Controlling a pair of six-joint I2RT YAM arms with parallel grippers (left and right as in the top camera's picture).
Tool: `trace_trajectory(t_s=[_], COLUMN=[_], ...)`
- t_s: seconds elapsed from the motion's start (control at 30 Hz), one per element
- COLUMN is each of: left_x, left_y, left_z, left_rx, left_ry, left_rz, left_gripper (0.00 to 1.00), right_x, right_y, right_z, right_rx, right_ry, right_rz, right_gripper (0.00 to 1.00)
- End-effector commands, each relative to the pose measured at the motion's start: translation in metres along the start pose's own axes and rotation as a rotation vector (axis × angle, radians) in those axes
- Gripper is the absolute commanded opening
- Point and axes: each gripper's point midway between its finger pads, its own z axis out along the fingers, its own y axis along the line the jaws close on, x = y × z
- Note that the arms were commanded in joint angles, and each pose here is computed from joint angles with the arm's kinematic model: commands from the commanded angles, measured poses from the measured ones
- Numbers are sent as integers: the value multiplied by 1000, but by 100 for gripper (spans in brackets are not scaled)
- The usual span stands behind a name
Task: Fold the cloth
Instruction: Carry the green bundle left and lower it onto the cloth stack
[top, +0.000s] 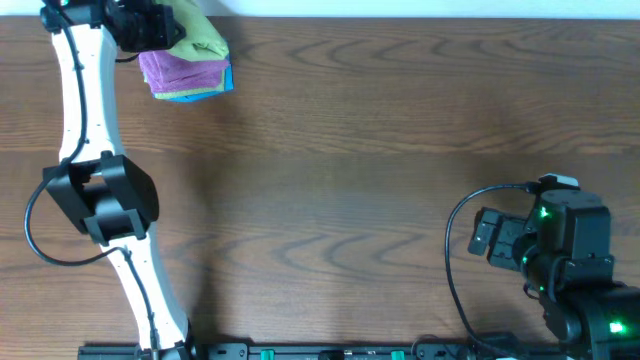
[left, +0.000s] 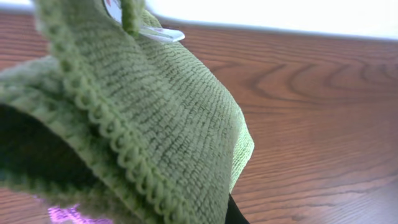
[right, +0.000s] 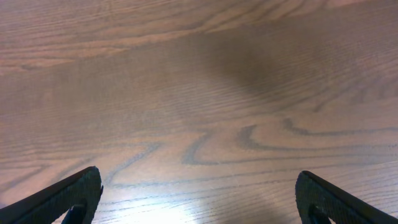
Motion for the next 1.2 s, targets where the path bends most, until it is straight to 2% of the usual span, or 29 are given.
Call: trace_trajectory(t_s=[0.0, 0.6, 0.9, 1.17], left_x=[-9, 11, 6, 7], left_y=[7, 42, 74, 78], left_z=[-10, 31, 22, 21], left_rx=[-29, -50, -133, -142], left_ry=[-29, 31, 0, 0], left_rz=[42, 23, -8, -17], left_gripper=[6, 6, 6, 8], right_x=[-1, 2, 2, -5], right_y=[-2, -2, -1, 4], right_z=[0, 0, 0, 0], right_rx=[6, 8, 0, -26], right_ry=[-3, 8, 7, -17], right_rz=[-3, -4, -4, 1], right_gripper=[99, 99, 99, 99])
